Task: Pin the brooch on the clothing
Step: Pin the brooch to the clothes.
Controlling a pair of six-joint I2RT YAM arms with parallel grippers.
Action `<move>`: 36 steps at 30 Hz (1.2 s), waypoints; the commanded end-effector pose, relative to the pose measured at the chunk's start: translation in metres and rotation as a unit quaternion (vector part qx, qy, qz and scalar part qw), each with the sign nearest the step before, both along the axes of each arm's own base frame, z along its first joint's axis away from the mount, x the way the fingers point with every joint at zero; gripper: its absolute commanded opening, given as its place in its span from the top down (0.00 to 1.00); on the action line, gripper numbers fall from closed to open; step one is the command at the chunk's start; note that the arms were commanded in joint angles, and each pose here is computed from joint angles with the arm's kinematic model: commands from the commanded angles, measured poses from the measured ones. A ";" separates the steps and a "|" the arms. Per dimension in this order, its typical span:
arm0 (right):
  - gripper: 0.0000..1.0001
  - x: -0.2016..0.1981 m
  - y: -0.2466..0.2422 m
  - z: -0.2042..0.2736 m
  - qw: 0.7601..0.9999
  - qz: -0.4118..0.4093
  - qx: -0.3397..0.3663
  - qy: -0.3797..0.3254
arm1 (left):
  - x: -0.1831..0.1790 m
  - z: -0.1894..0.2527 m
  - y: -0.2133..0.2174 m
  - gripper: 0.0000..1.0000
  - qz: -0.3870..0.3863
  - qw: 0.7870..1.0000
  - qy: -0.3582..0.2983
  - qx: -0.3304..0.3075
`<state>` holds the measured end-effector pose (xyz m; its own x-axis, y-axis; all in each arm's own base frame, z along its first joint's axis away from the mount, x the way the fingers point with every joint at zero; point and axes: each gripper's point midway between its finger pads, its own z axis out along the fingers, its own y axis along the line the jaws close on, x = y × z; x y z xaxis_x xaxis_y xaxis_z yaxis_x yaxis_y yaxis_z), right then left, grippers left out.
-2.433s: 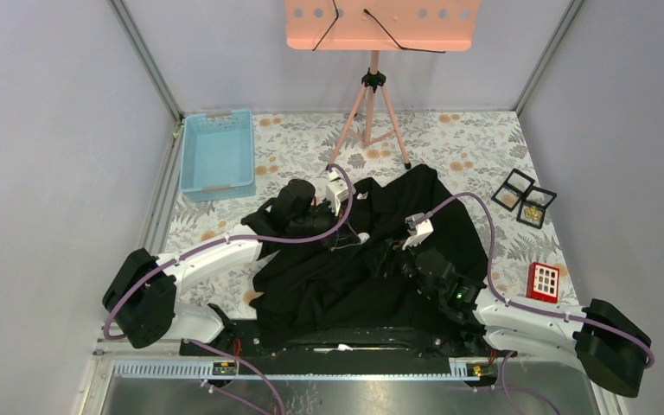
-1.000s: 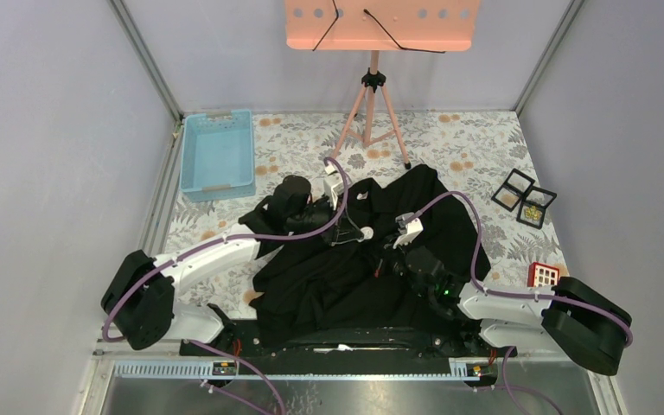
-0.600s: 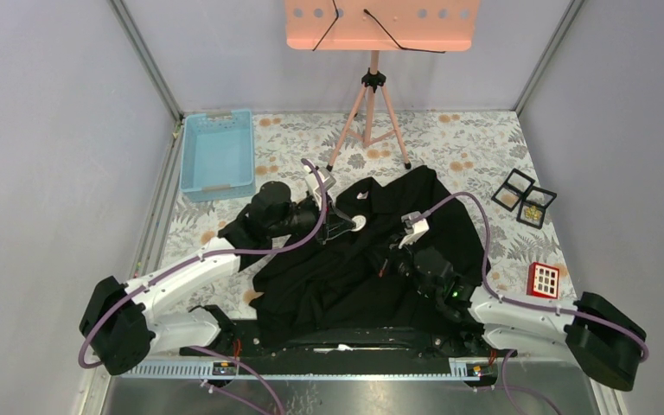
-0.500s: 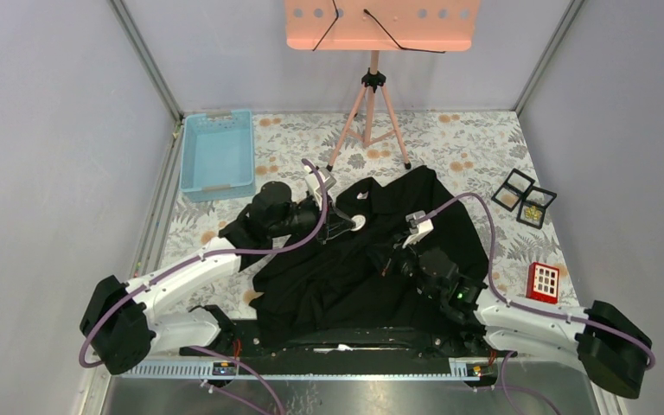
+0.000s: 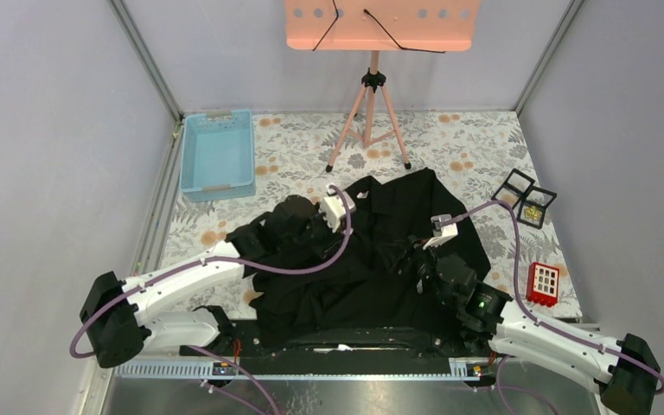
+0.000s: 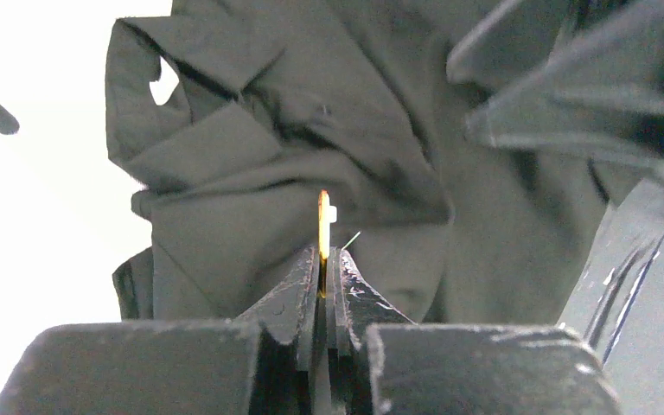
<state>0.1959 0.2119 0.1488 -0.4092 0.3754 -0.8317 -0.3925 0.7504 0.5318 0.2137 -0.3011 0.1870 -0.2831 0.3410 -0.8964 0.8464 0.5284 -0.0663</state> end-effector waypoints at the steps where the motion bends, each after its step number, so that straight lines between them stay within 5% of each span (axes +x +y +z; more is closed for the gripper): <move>1: 0.32 0.009 -0.030 -0.027 0.994 -0.089 -0.025 0.050 | -0.002 -0.019 0.019 1.00 0.008 0.994 -0.046 0.103; 6: 0.30 0.003 -0.031 -0.055 0.985 -0.118 -0.006 0.126 | -0.010 -0.024 -0.002 1.00 -0.009 0.995 -0.022 0.096; 16: 0.33 0.006 0.003 -0.042 0.988 -0.062 -0.040 0.136 | 0.004 -0.033 -0.026 1.00 0.087 0.995 0.013 0.048; 36: 0.58 0.023 0.017 -0.057 0.974 -0.075 -0.135 0.166 | 0.003 -0.043 -0.009 1.00 0.143 0.989 0.015 0.024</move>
<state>0.2100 0.2287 0.0832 -0.6437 0.2657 -0.7176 -0.1178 0.8922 0.4360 0.2116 -0.3020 0.1202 -0.4337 0.3784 -0.8177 0.6802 0.7327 -0.0217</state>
